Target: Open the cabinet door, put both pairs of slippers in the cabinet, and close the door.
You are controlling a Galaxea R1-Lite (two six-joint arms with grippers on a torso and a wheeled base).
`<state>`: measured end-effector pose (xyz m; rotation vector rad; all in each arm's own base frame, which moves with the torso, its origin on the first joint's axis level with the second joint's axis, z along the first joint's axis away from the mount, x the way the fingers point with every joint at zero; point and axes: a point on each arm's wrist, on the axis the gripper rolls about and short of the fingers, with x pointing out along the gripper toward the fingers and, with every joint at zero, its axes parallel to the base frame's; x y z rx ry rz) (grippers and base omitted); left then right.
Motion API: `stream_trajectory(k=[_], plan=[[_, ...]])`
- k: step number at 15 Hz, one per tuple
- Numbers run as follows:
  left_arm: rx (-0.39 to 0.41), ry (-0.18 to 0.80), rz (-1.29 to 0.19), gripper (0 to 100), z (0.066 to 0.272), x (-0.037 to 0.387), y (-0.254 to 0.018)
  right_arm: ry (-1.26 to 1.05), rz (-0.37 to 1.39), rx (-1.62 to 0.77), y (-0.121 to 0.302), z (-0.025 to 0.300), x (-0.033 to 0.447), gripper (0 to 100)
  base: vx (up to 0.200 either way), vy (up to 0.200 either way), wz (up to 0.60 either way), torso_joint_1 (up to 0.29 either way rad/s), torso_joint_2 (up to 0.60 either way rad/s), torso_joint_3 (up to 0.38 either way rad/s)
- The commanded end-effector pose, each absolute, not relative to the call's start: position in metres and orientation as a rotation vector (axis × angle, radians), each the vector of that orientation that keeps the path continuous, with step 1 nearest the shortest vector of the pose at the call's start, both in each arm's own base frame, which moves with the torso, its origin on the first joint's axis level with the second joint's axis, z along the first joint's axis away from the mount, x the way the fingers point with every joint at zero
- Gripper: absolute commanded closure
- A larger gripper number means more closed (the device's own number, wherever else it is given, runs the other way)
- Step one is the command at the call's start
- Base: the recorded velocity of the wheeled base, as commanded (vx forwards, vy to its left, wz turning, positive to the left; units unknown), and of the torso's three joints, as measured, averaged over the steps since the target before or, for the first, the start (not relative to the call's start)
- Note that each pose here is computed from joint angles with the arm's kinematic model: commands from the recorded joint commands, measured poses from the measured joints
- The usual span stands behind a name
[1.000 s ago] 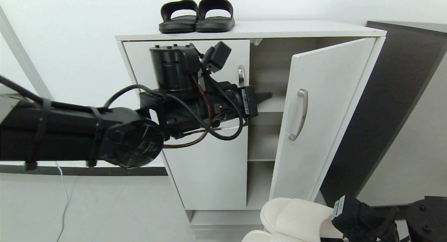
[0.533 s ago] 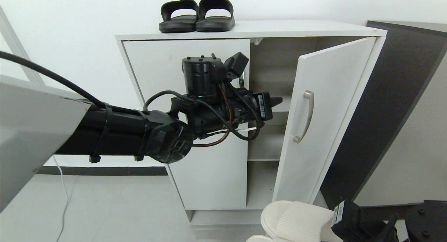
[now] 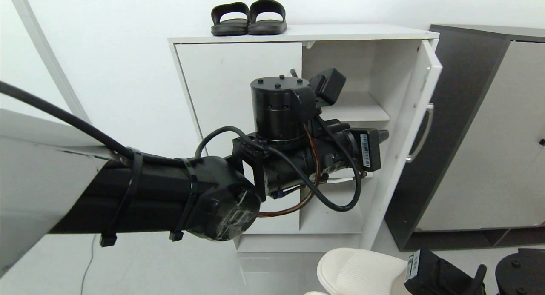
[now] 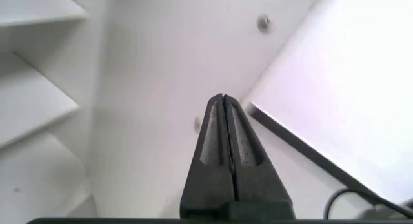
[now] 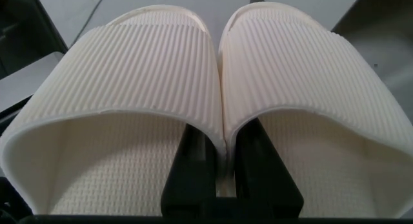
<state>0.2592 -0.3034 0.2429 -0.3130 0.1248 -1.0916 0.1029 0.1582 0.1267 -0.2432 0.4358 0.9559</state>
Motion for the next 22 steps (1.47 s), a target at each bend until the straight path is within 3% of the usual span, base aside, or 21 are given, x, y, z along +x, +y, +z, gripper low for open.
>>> stream_trajectory(k=[1, 4, 8, 9, 12, 16, 20, 22], plan=[[-0.317, 0.115, -1.098, 100, 0.247, 0.256, -0.303, 0.431, 0.957, -0.242, 0.158, 0.127, 0.102, 100, 0.000, 0.000, 0.00, 0.000, 0.00, 0.000], [-0.323, 0.093, -1.047, 100, 0.256, 0.259, -0.282, 0.428, 0.958, -0.239, 0.158, 0.128, 0.102, 100, 0.000, 0.000, 0.00, 0.000, 0.00, 0.000], [-0.324, 0.063, -0.918, 100, 0.271, 0.249, -0.210, 0.427, 0.958, -0.237, 0.158, 0.128, 0.102, 100, 0.000, 0.000, 0.00, 0.000, 0.00, 0.000], [-0.323, 0.047, -0.852, 100, 0.276, 0.231, -0.170, 0.428, 0.952, -0.234, 0.158, 0.128, 0.104, 100, 0.000, 0.000, 0.00, 0.000, 0.00, 0.000], [-0.325, -0.029, -0.675, 100, 0.278, 0.185, -0.091, 0.431, 0.872, -0.205, 0.153, 0.130, 0.119, 100, 0.000, 0.000, 0.00, 0.000, 0.00, 0.000], [-0.284, -0.035, -0.450, 100, 0.256, 0.117, -0.031, 0.426, 0.735, -0.145, 0.156, 0.137, 0.151, 100, 0.000, 0.000, 0.00, 0.000, 0.00, 0.000], [-0.182, 0.017, -0.216, 100, 0.215, 0.042, -0.008, 0.428, 0.458, -0.012, 0.182, 0.139, 0.186, 100, 0.000, 0.000, 0.00, 0.000, 0.00, 0.000], [-0.142, 0.028, -0.115, 100, 0.196, 0.025, -0.003, 0.430, 0.375, 0.010, 0.189, 0.133, 0.202, 100, 0.000, 0.000, 0.00, 0.000, 0.00, 0.000]])
